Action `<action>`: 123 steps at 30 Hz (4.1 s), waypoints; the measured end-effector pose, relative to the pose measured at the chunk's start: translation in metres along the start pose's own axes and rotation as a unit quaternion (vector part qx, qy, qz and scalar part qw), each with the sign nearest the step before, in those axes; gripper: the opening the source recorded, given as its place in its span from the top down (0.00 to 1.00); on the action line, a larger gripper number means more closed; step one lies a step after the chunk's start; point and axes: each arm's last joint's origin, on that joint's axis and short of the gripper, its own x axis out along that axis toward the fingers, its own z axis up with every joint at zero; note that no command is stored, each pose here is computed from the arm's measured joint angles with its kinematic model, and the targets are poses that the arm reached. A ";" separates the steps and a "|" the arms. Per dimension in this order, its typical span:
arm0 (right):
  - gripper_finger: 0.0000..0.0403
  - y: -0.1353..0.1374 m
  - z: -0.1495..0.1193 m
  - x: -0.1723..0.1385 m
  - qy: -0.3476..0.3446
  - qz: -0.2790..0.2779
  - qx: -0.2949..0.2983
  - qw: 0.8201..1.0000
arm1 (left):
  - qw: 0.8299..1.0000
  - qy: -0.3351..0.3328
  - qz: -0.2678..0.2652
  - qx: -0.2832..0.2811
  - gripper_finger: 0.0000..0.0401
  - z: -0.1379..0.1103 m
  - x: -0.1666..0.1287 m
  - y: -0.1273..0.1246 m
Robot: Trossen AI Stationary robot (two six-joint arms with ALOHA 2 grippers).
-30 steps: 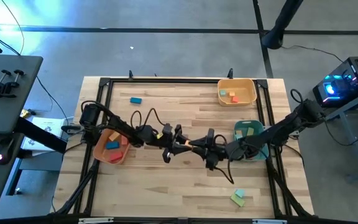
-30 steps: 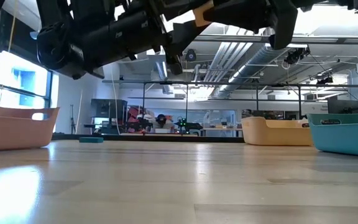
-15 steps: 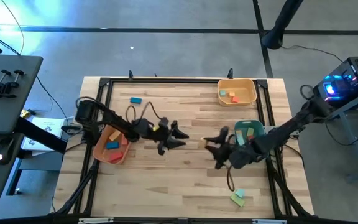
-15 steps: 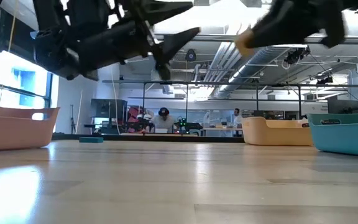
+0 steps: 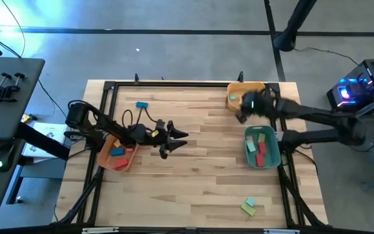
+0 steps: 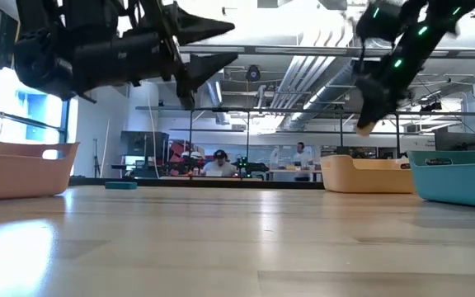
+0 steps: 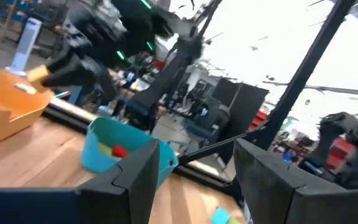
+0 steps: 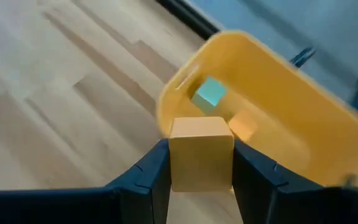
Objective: Sort blocks by size
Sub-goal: Put the yellow cube block into the yellow bin, then put the thin green rectangular block into the green bin
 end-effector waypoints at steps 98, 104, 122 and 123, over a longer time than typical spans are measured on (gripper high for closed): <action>0.99 0.263 -0.170 -0.081 0.205 0.294 -0.223 0.907 | 0.995 0.018 0.020 0.096 0.52 -0.017 -0.003 -0.024; 0.99 0.249 -0.124 -0.041 0.153 0.226 -0.289 0.918 | 0.996 0.018 0.021 0.083 0.52 -0.017 -0.003 -0.023; 0.99 0.214 -0.173 -0.102 0.276 0.275 -0.226 0.893 | 0.995 0.019 0.049 0.085 0.52 -0.018 -0.003 -0.021; 0.99 0.215 -0.176 -0.098 0.272 0.288 -0.225 0.890 | 0.995 0.018 0.053 0.085 0.52 -0.018 -0.003 -0.021</action>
